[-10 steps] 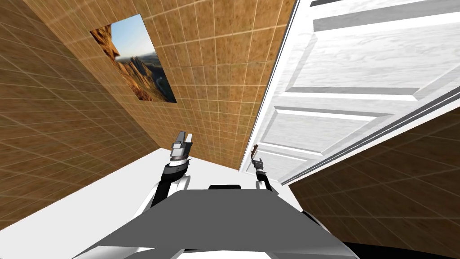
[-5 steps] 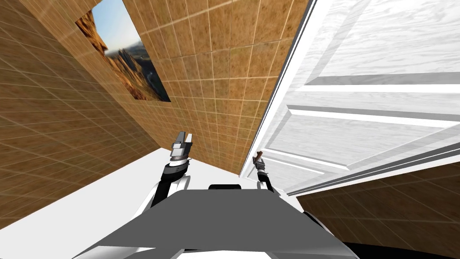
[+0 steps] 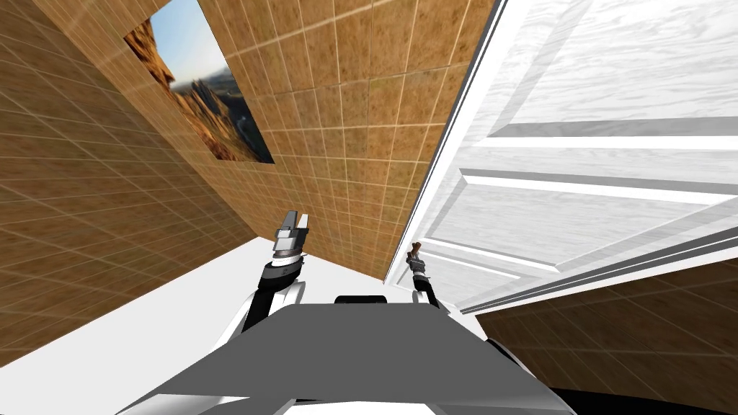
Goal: Pull the door open
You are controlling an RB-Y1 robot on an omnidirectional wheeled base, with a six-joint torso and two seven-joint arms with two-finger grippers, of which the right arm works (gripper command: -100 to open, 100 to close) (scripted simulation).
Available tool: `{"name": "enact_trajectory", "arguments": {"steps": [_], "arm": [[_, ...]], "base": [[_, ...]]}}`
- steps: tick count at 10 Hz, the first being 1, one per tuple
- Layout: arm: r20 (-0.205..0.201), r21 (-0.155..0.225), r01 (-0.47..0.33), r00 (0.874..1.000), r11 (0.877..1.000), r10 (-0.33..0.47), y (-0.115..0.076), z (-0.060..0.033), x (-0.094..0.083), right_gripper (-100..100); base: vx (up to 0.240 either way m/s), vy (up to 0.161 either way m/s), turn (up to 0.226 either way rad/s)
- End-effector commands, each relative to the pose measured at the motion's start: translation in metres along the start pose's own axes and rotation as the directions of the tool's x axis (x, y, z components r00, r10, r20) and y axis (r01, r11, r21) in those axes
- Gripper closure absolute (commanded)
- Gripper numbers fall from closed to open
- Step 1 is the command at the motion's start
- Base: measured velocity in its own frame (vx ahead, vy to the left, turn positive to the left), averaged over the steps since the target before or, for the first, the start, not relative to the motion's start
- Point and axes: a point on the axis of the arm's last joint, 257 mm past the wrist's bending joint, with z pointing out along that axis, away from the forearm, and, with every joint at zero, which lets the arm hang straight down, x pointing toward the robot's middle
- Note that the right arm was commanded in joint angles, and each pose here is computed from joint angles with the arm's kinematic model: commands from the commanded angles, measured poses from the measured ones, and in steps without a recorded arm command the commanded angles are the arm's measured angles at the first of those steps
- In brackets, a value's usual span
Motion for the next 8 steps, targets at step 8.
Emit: {"name": "enact_trajectory", "arguments": {"steps": [8], "arm": [[-0.003,0.100,-0.005,1.000,0.995,0.005,-0.012,-0.0113,0.001,100]], "base": [[-0.144,-0.023,0.063]]}}
